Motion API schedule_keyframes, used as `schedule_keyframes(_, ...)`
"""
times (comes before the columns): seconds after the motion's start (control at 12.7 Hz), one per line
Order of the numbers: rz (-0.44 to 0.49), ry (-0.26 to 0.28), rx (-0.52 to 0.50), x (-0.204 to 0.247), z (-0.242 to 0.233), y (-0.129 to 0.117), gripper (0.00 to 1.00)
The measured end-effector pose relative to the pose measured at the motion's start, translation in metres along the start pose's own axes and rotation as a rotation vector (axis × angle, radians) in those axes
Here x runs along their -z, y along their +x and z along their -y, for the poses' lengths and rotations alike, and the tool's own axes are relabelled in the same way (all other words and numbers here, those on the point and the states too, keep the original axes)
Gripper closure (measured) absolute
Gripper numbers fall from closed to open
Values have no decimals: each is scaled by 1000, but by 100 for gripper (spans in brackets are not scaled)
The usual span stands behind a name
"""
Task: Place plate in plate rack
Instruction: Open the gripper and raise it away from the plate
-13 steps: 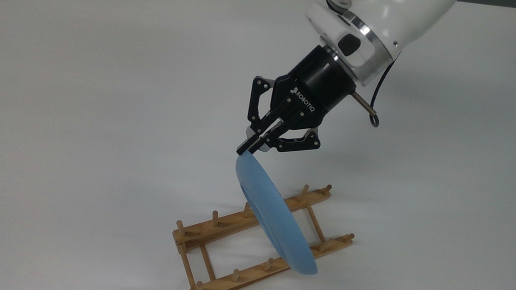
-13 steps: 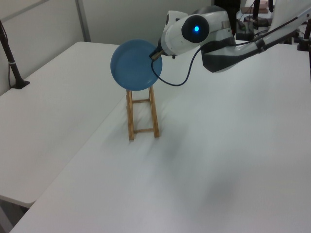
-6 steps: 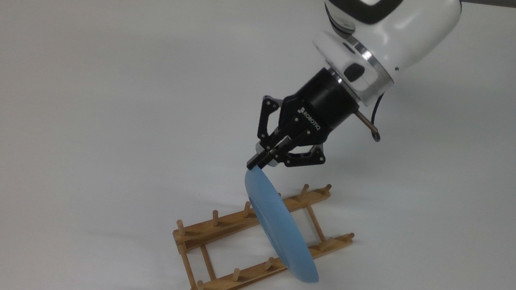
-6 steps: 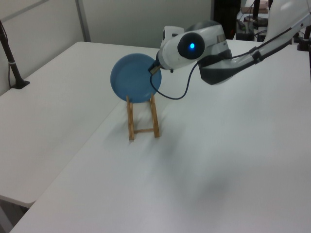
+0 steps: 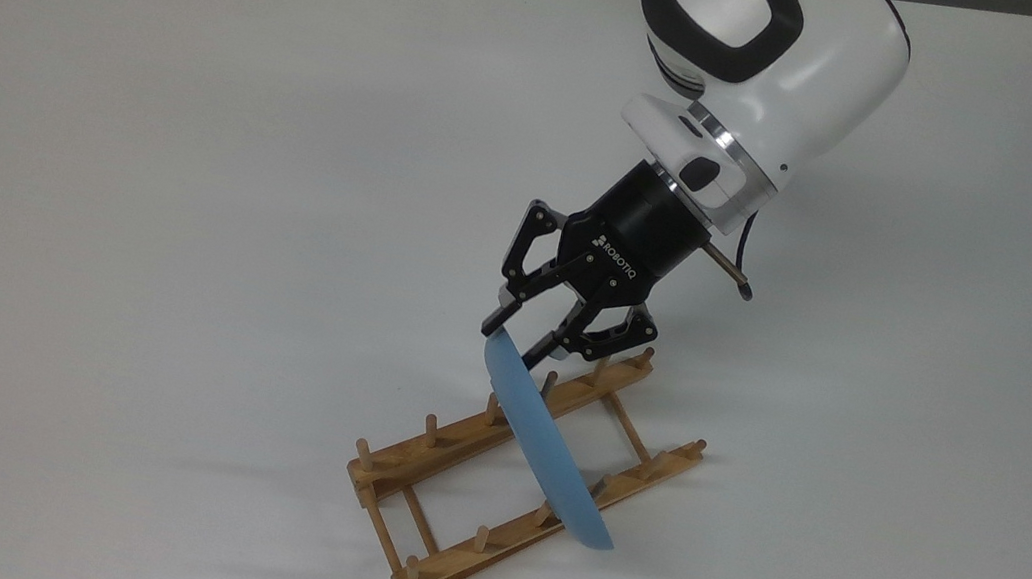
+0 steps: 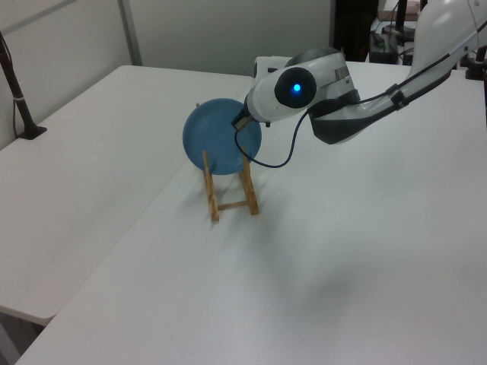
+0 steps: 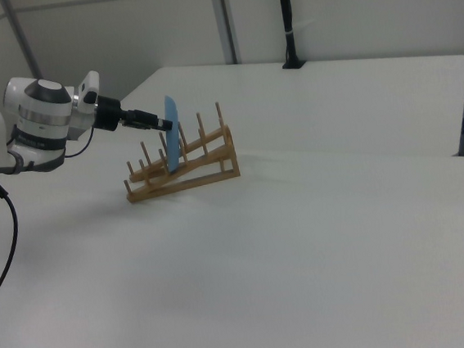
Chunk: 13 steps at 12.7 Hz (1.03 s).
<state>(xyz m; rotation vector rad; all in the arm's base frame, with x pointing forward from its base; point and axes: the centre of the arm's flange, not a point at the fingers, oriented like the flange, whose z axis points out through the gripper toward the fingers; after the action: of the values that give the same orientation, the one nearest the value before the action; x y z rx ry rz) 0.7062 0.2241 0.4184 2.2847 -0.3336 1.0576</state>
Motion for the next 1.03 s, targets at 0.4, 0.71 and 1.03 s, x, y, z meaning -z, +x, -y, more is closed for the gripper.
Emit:
schedule_keyframes(0.4,11,35,-98,24,-19,30,0)
schedule_keyframes(0.71,205,206,-158,75,-66,73,0)
schedule_keyframes(1.03,498,388,126,86,-123,76,0)
